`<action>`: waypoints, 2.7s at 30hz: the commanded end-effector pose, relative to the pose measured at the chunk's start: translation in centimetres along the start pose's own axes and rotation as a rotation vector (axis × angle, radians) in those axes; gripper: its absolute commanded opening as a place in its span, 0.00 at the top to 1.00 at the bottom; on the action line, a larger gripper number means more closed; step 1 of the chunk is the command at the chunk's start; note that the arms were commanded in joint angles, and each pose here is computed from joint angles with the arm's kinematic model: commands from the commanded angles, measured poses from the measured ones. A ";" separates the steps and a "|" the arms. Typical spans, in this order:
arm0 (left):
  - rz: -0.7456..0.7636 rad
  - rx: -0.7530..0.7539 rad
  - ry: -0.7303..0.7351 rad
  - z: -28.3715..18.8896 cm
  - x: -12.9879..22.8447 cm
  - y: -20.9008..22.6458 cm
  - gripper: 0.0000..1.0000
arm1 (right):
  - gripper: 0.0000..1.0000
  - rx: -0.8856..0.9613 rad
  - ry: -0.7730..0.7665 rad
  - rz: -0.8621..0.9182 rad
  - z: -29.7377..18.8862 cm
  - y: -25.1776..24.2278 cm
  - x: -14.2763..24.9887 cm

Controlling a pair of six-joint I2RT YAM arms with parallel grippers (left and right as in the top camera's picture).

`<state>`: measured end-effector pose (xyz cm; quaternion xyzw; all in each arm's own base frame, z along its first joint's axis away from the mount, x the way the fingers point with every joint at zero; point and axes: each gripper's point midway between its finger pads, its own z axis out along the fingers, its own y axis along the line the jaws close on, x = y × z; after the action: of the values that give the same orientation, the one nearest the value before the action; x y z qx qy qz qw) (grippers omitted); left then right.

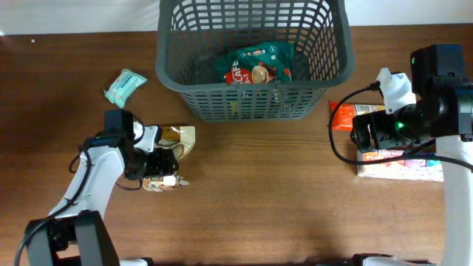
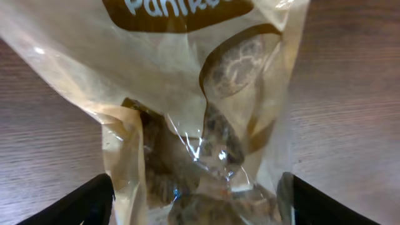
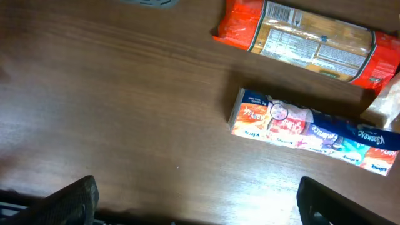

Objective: Pack container
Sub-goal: 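Lower the left gripper onto the clear Danish cookie bag and grasp, then lift the cookie bag and carry it over the basket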

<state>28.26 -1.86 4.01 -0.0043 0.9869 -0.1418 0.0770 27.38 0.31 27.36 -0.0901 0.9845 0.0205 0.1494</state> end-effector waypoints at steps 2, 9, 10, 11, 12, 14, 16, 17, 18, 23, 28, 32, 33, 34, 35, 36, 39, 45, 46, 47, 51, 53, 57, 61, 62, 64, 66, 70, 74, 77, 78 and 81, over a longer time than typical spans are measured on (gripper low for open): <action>0.016 -0.007 -0.001 0.5 0.9 0.1 0.26 | 0.01 0.005 -0.016 0.008 -0.4 -0.1 -0.3; -0.007 -0.007 -0.004 2.0 2.0 0.5 0.31 | 0.01 -0.012 -0.019 0.008 -0.4 0.2 -0.3; -0.009 -0.007 -0.005 2.2 2.0 0.5 0.37 | 0.01 -0.021 -0.021 0.008 -0.4 0.3 -0.4; -0.015 -0.007 -0.007 2.3 2.1 0.6 0.41 | 0.01 -0.030 -0.023 0.008 -0.5 0.5 -0.4; -0.019 -0.008 -0.009 2.4 2.2 0.6 0.46 | 0.01 -0.044 -0.024 0.008 -0.5 0.7 -0.4; -0.019 -0.008 -0.012 2.6 2.2 0.6 0.56 | 0.01 -0.058 -0.021 0.009 -0.5 1.0 -0.3; -0.022 -0.008 -0.013 2.6 2.2 0.7 0.66 | 0.01 -0.070 -0.014 0.010 -0.5 1.2 -0.1; -0.022 -0.007 -0.014 2.6 2.2 0.7 0.72 | 0.01 -0.071 -0.009 0.010 -0.5 1.2 0.0; -0.022 -0.007 -0.014 2.6 2.2 0.7 0.79 | 0.01 -0.071 -0.005 0.011 -0.5 1.2 0.1; -0.022 0.012 -0.014 2.6 2.2 0.3 0.98 | 0.01 -0.076 0.017 0.014 -0.5 1.4 0.7; -0.021 0.067 -0.024 2.4 1.9 -0.6 0.98 | 0.01 -0.079 0.031 0.015 -0.5 1.4 1.0; -0.015 0.113 -0.048 1.2 1.0 -1.7 0.98 | 0.01 -0.081 0.044 0.016 -0.5 1.5 1.3; -0.013 0.121 -0.058 0.6 0.6 -1.9 0.98 | 0.01 -0.082 0.045 0.016 -0.5 1.5 1.4; -0.015 0.126 -0.079 -0.6 0.0 -2.1 0.98 | 0.01 -0.082 0.049 0.017 -0.5 1.5 1.4; -0.016 0.124 -0.096 -1.5 -0.4 -2.1 0.98 | 0.01 -0.082 0.051 0.017 -0.5 1.5 1.5; -0.020 0.121 -0.114 -2.5 -0.7 -2.1 0.98 | 0.01 -0.082 0.053 0.017 -0.5 1.5 1.5; -0.038 0.105 -0.186 -6.1 -1.7 -1.8 0.98 | 0.01 -0.080 0.053 0.017 -0.5 1.5 1.5; -0.066 0.053 -0.434 -16.1 -4.0 -1.0 0.98 | 0.01 -0.080 0.052 0.017 -0.5 1.5 1.5; -0.062 0.059 -0.491 -18.1 -4.5 -1.3 0.98 | 0.01 -0.080 0.052 0.017 -0.5 1.5 1.5; -0.052 0.069 -0.547 -20.1 -5.1 -1.9 0.98 | 0.01 -0.080 0.052 0.017 -0.5 1.5 1.5; 0.075 0.228 -0.767 -28.7 -7.4 -7.5 0.98 | 0.01 -0.080 0.052 0.017 -0.5 1.5 1.5; 0.129 0.269 -0.826 -31.2 -8.3 -9.5 0.98 | 0.01 -0.079 0.049 0.017 -0.5 1.5 1.4; 0.273 0.311 -0.900 -33.9 -10.5 -13.2 0.98 | 0.01 -0.079 0.049 0.017 -0.5 1.5 1.4; 0.390 0.381 -0.916 -33.5 -13.7 -16.9 0.98 | 0.01 -0.079 0.049 0.016 -0.5 1.5 1.4; 0.406 0.398 -0.914 -33.1 -14.6 -17.6 0.98 | 0.01 -0.079 0.049 0.017 -0.5 1.5 1.4; 0.442 0.438 -0.903 -32.0 -16.7 -19.4 0.98 | 0.01 -0.079 0.049 0.016 -0.5 1.5 1.4; 0.474 0.470 -0.877 -30.3 -18.8 -21.2 0.98 | 0.01 -0.079 0.049 0.017 -0.5 1.5 1.4; 0.521 0.523 -0.805 -26.4 -22.5 -24.8 0.98 | 0.01 -0.080 0.051 0.017 -0.5 1.5 1.5; 0.530 0.530 -0.745 -22.0 -25.4 -26.9 0.98 | 0.01 -0.082 0.062 0.019 -0.6 1.5 1.8; 0.523 0.524 -0.696 -18.6 -26.5 -27.6 0.98 | 0.01 -0.084 0.070 0.019 -0.6 1.6 2.0; 0.513 0.509 -0.681 -17.3 -26.8 -27.5 0.98 | 0.01 -0.084 0.071 0.019 -0.6 1.6 2.0; 0.488 0.480 -0.623 -14.1 -27.0 -27.3 0.98 | 0.01 -0.084 0.071 0.020 -0.6 1.6 2.0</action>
<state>51.40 -22.90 30.41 0.2119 0.8176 -0.3499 0.4052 25.02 1.32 26.86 -0.0911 0.9890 0.0536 0.1034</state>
